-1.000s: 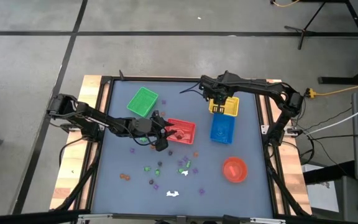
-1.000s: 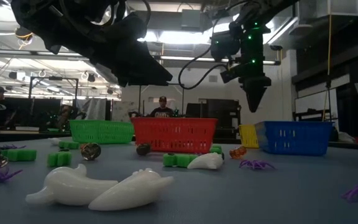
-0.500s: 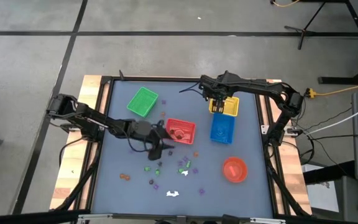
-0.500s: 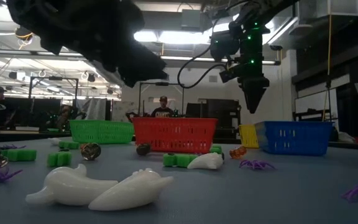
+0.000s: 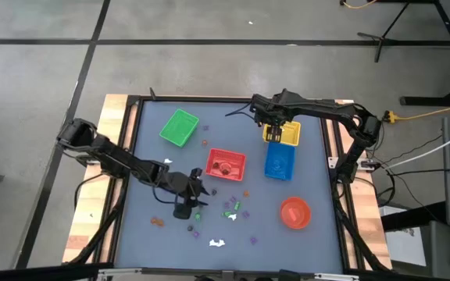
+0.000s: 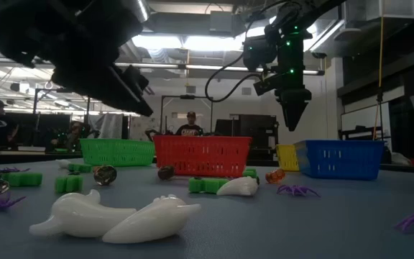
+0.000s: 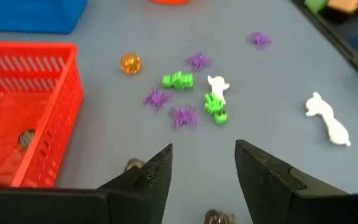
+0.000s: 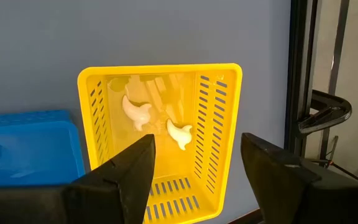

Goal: Sort Halloween decoration
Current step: Put the black skull toy into the red bin

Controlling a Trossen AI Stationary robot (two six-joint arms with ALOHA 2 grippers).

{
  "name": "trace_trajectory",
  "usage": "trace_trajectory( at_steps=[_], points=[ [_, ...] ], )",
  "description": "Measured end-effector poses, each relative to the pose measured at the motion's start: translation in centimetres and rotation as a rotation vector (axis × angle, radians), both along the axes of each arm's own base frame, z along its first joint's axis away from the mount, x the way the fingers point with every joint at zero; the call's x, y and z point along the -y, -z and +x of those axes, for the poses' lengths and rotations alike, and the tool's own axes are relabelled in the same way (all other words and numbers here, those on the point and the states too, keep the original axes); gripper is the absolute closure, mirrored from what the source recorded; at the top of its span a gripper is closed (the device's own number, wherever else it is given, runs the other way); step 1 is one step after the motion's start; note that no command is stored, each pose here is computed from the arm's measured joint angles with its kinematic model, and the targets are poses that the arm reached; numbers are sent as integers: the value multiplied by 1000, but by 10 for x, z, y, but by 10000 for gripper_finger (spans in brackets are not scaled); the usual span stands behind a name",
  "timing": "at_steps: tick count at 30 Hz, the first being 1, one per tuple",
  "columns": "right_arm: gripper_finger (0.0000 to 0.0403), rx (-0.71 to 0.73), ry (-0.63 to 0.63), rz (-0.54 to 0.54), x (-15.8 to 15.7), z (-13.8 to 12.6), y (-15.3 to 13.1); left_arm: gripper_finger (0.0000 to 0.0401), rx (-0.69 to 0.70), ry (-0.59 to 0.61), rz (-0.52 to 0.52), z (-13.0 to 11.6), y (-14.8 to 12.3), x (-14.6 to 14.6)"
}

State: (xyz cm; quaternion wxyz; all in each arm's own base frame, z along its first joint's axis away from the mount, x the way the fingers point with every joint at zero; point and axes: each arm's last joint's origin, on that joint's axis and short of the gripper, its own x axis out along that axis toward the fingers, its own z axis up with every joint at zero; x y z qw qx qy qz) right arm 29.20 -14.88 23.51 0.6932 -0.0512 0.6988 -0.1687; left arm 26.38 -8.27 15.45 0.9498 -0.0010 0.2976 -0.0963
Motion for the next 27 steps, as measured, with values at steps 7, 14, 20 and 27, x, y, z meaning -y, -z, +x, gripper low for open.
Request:
trace_trajectory(
  at_steps=[7,14,20,27],
  points=[
    [166,0,0,0,0,0,0,241,-45,11,31,-5,6,7],
    [166,2,0,-1,0,0,0,241,-113,29,58,-4,24,13],
    [166,3,0,-1,0,0,0,241,-165,36,70,-3,38,13],
    [166,4,0,-1,0,0,0,242,-203,40,78,-2,49,14]
  ],
)
